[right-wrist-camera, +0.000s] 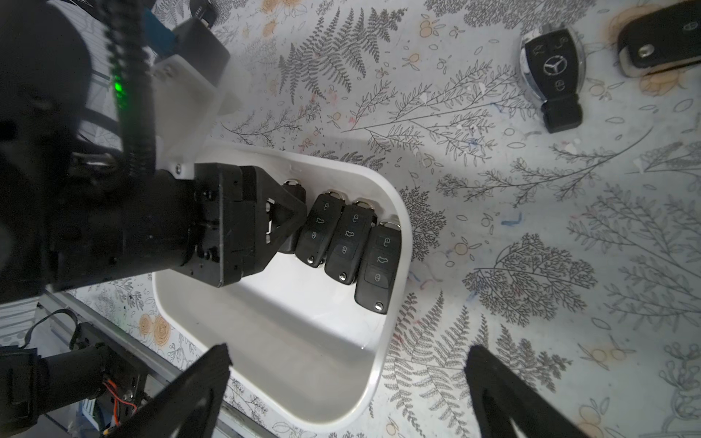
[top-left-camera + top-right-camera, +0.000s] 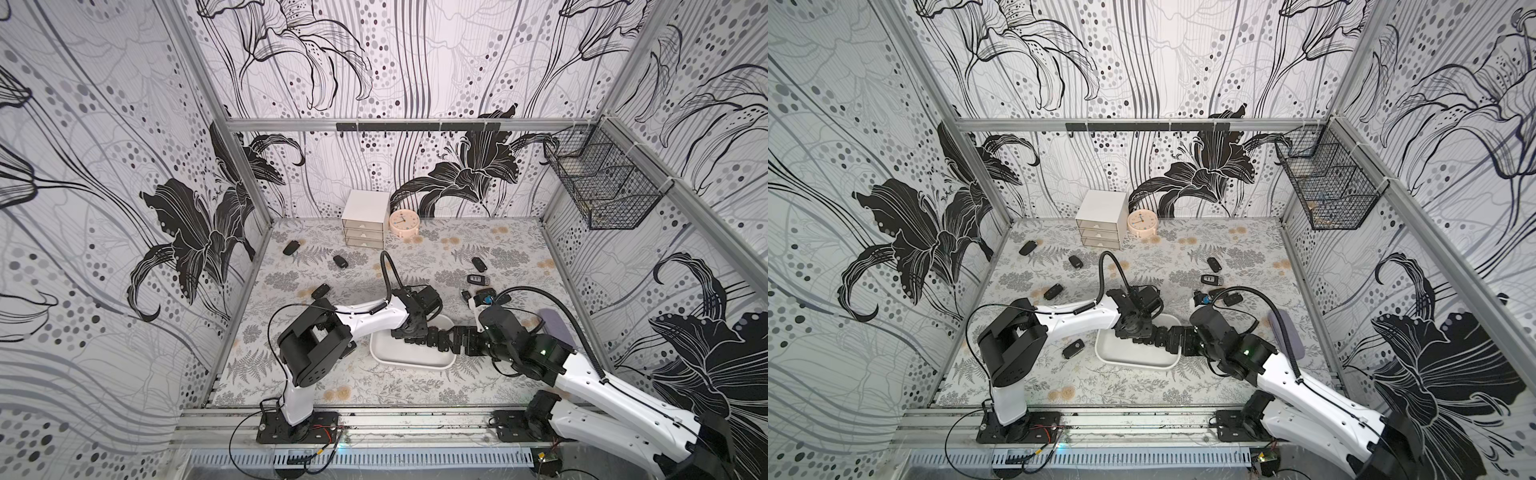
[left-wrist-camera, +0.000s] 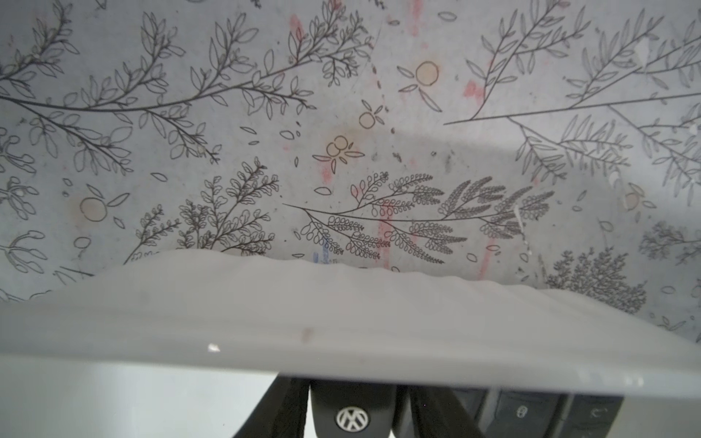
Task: Place the car key into the storage box
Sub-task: Place the car key in the storage box.
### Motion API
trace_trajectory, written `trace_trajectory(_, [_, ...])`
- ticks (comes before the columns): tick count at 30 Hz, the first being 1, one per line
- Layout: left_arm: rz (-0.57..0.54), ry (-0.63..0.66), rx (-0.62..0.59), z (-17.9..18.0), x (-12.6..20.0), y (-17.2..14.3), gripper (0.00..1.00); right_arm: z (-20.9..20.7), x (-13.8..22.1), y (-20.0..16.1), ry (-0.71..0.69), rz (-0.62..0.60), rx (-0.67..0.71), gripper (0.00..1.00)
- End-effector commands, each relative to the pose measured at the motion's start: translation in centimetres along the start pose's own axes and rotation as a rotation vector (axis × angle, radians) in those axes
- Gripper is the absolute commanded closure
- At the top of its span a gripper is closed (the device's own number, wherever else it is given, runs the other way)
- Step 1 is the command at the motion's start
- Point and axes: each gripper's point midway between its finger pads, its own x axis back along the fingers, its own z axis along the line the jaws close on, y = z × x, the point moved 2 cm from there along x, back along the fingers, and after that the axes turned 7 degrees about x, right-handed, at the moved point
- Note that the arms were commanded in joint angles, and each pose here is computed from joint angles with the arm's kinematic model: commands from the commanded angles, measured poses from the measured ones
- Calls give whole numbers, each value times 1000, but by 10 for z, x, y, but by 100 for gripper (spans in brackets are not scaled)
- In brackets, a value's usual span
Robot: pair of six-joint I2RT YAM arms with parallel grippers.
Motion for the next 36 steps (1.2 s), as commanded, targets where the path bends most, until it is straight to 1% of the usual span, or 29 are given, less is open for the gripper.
trace_trajectory(1, [-26, -50, 1, -11, 8, 6, 54, -5, -2, -6, -17, 21, -12, 0])
trace_trajectory(6, [-31, -60, 1, -12, 12, 7, 54, -6, -2, -6, -17, 20, -11, 0])
trace_trajectory(11, [-56, -76, 12, -11, 25, 11, 54, -4, -2, 0, -27, 11, 1, 0])
trace_trajectory(15, [-88, -98, 23, -9, 43, 17, 49, -7, 0, 9, -74, -7, 11, 0])
trace_trajectory(19, [-135, -130, 34, -7, 66, 24, 41, -24, 0, 19, -172, -17, -15, 0])
trace_trajectory(21, [-158, -152, 42, -7, 78, 28, 33, -34, -1, 25, -209, -14, -37, 0])
trace_trajectory(22, [-172, -162, 46, -6, 84, 30, 25, -39, -2, 28, -230, -12, -50, 0])
trace_trajectory(25, [-211, -197, 55, -6, 102, 36, 9, -54, -5, 39, -285, -6, -90, 0])
trace_trajectory(27, [-241, -215, 62, -4, 113, 41, 2, -62, -8, 47, -314, -3, -108, 0])
trace_trajectory(30, [-283, -251, 77, -2, 127, 48, 1, -78, -13, 58, -367, 12, -149, 2])
trace_trajectory(32, [-316, -252, 112, 4, 134, 54, 1, -89, -17, 64, -401, 27, -181, 4])
trace_trajectory(33, [-324, -255, 124, 6, 137, 56, 1, -96, -20, 66, -419, 40, -204, 9])
trace_trajectory(36, [-354, -274, 105, 9, 143, 63, 1, -109, -32, 74, -438, 70, -242, 11])
